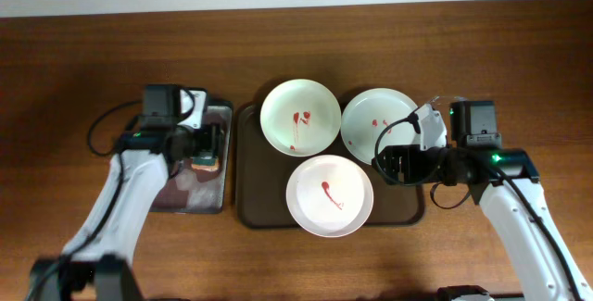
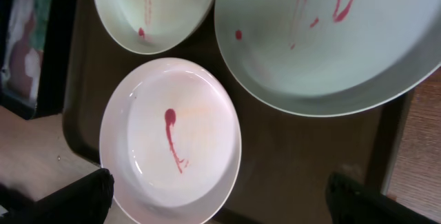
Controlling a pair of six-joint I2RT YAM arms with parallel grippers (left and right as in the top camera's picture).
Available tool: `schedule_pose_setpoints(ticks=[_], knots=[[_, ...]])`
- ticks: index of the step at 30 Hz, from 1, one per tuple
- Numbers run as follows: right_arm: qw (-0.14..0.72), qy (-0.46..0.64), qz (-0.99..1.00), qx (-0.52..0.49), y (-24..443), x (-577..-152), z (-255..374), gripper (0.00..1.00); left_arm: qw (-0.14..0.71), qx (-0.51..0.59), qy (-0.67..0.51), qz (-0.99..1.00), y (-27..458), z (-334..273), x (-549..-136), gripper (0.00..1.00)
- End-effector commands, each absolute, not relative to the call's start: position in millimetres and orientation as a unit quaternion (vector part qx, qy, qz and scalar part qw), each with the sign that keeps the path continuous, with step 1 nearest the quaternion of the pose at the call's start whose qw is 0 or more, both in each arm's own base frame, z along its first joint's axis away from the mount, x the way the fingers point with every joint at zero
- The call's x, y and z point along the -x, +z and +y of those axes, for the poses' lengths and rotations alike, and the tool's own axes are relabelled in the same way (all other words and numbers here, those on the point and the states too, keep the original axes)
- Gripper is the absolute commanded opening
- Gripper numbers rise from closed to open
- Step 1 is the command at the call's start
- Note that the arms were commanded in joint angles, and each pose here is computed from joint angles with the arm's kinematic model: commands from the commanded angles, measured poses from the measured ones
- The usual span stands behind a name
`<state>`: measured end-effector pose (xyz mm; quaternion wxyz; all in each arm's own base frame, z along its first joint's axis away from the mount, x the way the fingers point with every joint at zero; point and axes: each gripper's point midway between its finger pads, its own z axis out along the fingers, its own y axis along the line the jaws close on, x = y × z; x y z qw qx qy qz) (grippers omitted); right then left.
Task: Clean dirty plates on tray and stack at the side
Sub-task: 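Grasp the green-orange sponge in the soapy tray with the left gripper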
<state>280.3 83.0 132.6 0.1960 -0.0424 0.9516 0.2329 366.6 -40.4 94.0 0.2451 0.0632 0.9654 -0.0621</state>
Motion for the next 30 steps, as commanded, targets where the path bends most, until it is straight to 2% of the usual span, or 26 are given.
schedule_pose_setpoints(ticks=[1,5,9,15,17,18,20,26,29,30], knots=[[0.187,0.241,0.952,0.035,130.9,-285.3,84.5,0.98,0.204,-0.079,-0.068,0.973,59.8,-53.1,-369.5,0.57],[0.183,0.241,0.953,0.034,128.4,-285.6,84.5,0.93,0.173,-0.077,-0.053,0.981,36.9,-48.6,-365.7,0.47],[0.183,0.241,0.953,0.034,128.5,-285.7,84.5,0.9,0.173,-0.069,-0.012,0.982,35.5,-34.2,-366.9,0.47],[0.182,0.241,0.953,0.034,128.4,-285.6,84.5,0.86,0.153,-0.07,-0.012,0.986,20.0,-34.4,-364.4,0.46],[0.183,0.241,0.953,0.034,128.4,-285.6,84.5,0.84,0.155,-0.07,-0.012,0.985,18.3,-34.5,-366.4,0.43],[0.183,0.241,0.953,0.034,128.4,-285.6,84.5,0.83,0.162,-0.07,-0.012,0.984,19.3,-34.8,-369.5,0.37],[0.182,0.241,0.953,0.034,128.4,-285.6,84.5,0.82,0.174,-0.07,-0.012,0.982,21.4,-35.3,-375.4,0.32],[0.183,0.241,0.953,0.034,128.4,-285.6,84.4,0.82,0.175,-0.07,-0.012,0.982,21.6,-35.3,-375.9,0.33],[0.183,0.241,0.953,0.034,128.3,-285.7,84.3,0.82,0.166,-0.07,-0.011,0.984,15.0,-34.7,-371.2,0.27],[0.183,0.239,0.953,0.034,128.0,-285.7,83.8,0.82,0.16,-0.07,-0.011,0.985,10.8,-34.5,-369.2,0.19]])
